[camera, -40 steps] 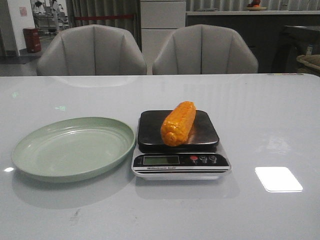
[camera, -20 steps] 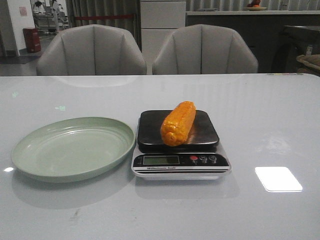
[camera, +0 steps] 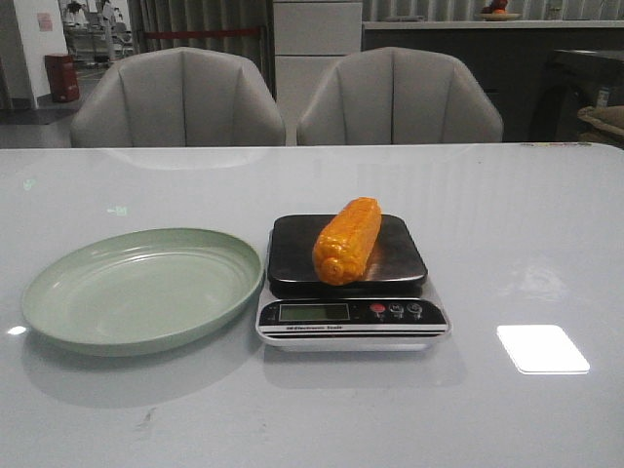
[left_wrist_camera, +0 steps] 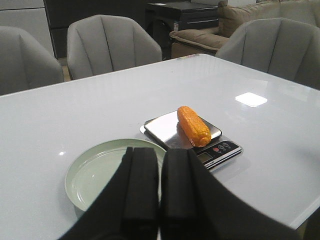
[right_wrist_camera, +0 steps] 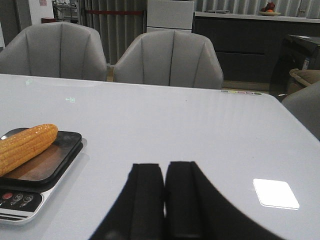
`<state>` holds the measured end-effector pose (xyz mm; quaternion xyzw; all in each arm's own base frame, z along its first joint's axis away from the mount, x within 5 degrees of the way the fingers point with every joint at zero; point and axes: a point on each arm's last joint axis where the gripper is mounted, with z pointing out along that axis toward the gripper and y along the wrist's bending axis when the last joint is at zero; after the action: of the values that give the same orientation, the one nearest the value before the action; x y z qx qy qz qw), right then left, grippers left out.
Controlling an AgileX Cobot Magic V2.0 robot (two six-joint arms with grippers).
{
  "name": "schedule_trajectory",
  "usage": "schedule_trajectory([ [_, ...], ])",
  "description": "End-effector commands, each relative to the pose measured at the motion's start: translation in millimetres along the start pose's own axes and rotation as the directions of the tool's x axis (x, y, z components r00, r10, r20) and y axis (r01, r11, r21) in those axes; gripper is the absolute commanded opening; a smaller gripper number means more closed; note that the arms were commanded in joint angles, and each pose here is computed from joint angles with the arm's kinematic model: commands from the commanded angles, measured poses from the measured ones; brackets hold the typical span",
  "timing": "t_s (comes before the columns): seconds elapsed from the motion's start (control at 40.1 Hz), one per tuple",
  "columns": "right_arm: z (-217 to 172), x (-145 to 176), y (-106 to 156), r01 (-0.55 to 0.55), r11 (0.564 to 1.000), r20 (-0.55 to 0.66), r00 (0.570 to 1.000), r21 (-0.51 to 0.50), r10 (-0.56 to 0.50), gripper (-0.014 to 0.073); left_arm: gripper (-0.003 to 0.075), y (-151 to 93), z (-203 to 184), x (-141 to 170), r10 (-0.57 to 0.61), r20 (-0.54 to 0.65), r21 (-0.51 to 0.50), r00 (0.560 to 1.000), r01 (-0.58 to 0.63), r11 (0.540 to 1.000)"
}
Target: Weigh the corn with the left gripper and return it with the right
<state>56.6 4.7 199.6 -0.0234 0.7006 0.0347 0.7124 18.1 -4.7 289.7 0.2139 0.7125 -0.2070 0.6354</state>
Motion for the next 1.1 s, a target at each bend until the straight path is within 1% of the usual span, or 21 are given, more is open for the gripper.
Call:
schedule_trajectory([
  [0.0, -2, -8, 0, 0.016, 1.0, 0.101, 0.995, 0.006, -0.016, 0.0166, 0.0114, -1, -2, -14, 0.0, 0.094, 0.012, 0.996, -0.001, 1.0],
  [0.224, -2, -8, 0, 0.016, 1.0, 0.107, 0.994, 0.006, -0.016, 0.0166, 0.0114, -1, -2, -14, 0.0, 0.094, 0.012, 0.996, -0.001, 1.0],
  [0.324, -3, -16, 0, 0.015, 1.0, 0.184, 0.983, 0.009, -0.016, 0.0166, 0.0114, -1, -2, -14, 0.0, 0.094, 0.012, 0.996, -0.001, 1.0],
  [0.423, -7, -29, -1, 0.014, 1.0, 0.33, 0.944, 0.013, -0.018, 0.0166, 0.0114, -1, -2, -14, 0.0, 0.094, 0.012, 0.996, -0.001, 1.0],
  [0.473, -8, -35, -1, 0.013, 1.0, 0.361, 0.932, 0.014, -0.018, 0.0166, 0.0114, -1, -2, -14, 0.0, 0.094, 0.012, 0.996, -0.001, 1.0],
  [0.523, -9, -43, 0, 0.014, 1.0, 0.366, 0.931, 0.014, -0.018, 0.0166, 0.0114, -1, -2, -14, 0.0, 0.094, 0.012, 0.996, -0.001, 1.0],
  [0.598, -7, -56, 0, 0.014, 1.0, 0.329, 0.944, 0.011, -0.017, 0.0166, 0.0114, -1, -2, -14, 0.0, 0.094, 0.012, 0.996, -0.001, 1.0],
  [0.673, -3, -76, 0, 0.015, 1.0, 0.275, 0.961, 0.009, -0.017, 0.0166, 0.0114, -1, -2, -14, 0.0, 0.094, 0.012, 0.996, -0.001, 1.0],
  [0.822, 13, -105, 1, 0.015, 1.0, 0.139, 0.99, 0.004, -0.015, 0.0166, 0.0114, -1, -2, -14, 0.0, 0.094, 0.012, 0.996, -0.001, 1.0],
  [0.947, 25, -113, 2, -0.001, 1.0, 0.02, 1.0, -0.001, 0.001, 0.0166, 0.0114, -1, -2, -14, 0.0, 0.094, 0.012, 0.996, -0.001, 1.0],
  [1.071, 31, -111, 2, -0.001, 1.0, -0.018, 1.0, -0.001, 0.001, 0.0166, 0.0114, -1, -2, -14, 0.0, 0.094, 0.012, 0.996, -0.001, 1.0],
])
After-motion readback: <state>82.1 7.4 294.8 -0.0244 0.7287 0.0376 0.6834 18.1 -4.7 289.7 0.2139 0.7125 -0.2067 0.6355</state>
